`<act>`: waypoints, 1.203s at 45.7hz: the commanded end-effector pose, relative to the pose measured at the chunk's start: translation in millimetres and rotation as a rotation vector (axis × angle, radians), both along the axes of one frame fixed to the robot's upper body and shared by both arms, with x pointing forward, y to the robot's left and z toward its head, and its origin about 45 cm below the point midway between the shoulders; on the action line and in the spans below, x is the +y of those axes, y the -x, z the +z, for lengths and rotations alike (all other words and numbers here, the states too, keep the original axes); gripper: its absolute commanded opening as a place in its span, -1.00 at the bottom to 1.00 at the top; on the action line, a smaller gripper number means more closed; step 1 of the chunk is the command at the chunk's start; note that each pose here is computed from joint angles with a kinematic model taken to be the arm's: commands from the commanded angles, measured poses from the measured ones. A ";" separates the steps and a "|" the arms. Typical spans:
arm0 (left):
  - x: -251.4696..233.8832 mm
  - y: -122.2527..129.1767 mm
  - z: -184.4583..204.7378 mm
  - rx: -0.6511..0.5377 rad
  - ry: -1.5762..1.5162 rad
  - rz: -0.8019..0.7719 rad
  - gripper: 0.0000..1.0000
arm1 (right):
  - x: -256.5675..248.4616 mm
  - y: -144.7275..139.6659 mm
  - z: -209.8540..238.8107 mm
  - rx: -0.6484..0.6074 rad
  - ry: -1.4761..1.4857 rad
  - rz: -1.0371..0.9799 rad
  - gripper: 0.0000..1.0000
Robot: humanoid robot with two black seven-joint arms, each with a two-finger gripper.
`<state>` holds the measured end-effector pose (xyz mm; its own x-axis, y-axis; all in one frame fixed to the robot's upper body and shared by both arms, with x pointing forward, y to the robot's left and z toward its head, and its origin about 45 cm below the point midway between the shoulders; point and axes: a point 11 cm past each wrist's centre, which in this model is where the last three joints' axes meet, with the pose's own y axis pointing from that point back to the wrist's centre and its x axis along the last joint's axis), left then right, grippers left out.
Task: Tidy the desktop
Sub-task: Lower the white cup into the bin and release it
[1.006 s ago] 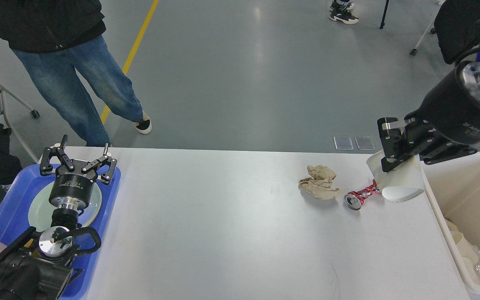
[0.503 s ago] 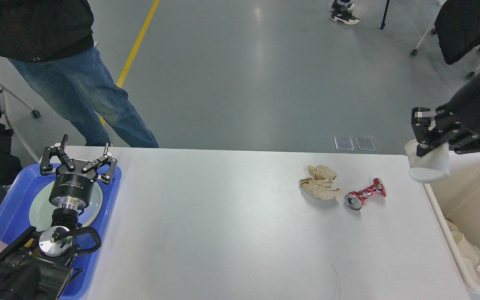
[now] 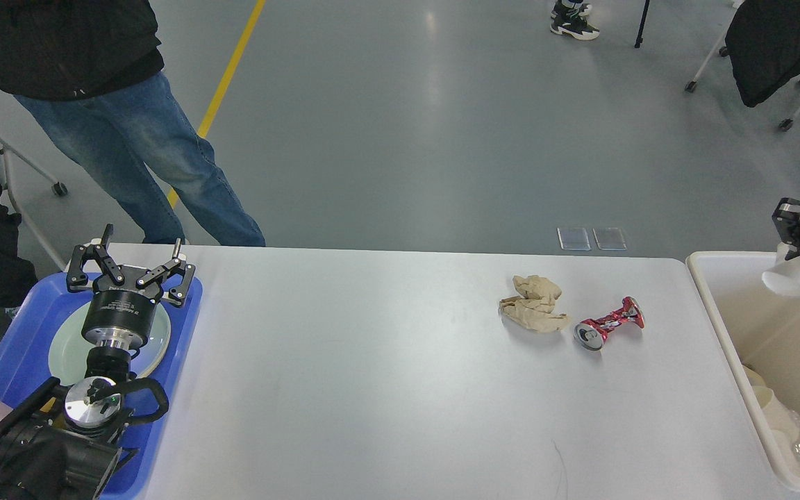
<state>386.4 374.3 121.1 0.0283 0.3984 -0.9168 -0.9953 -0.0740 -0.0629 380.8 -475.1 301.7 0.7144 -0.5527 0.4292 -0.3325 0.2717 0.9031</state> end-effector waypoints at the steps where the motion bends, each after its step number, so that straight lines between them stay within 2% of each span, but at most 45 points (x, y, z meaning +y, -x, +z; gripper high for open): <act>1: 0.1 0.4 -0.3 0.000 0.000 0.000 0.93 | -21.6 -0.8 -34.4 -0.047 0.015 -0.051 -1.00; 5: 0.6 0.0 0.0 0.000 0.000 0.002 0.93 | -39.8 1.5 -56.9 -0.087 0.078 -0.081 -1.00; 13: -0.7 -0.2 -0.1 0.000 0.001 0.000 0.93 | -80.9 24.8 -117.9 -0.171 0.229 -0.152 -1.00; 20: 0.0 0.5 -0.7 0.001 0.002 0.002 0.93 | -91.2 38.5 -160.8 -0.212 0.299 -0.160 -1.00; 31: 0.7 0.5 -0.6 0.002 -0.001 0.002 0.93 | -97.0 91.2 -229.0 -0.207 0.376 -0.165 -1.00; 45: -0.4 0.0 -0.3 0.000 0.001 0.000 0.93 | -87.1 130.6 -267.4 -0.191 0.425 -0.150 -1.00; 55: 0.8 0.5 -0.6 0.002 0.000 0.003 0.93 | -87.9 137.4 -271.1 -0.185 0.430 -0.156 -1.00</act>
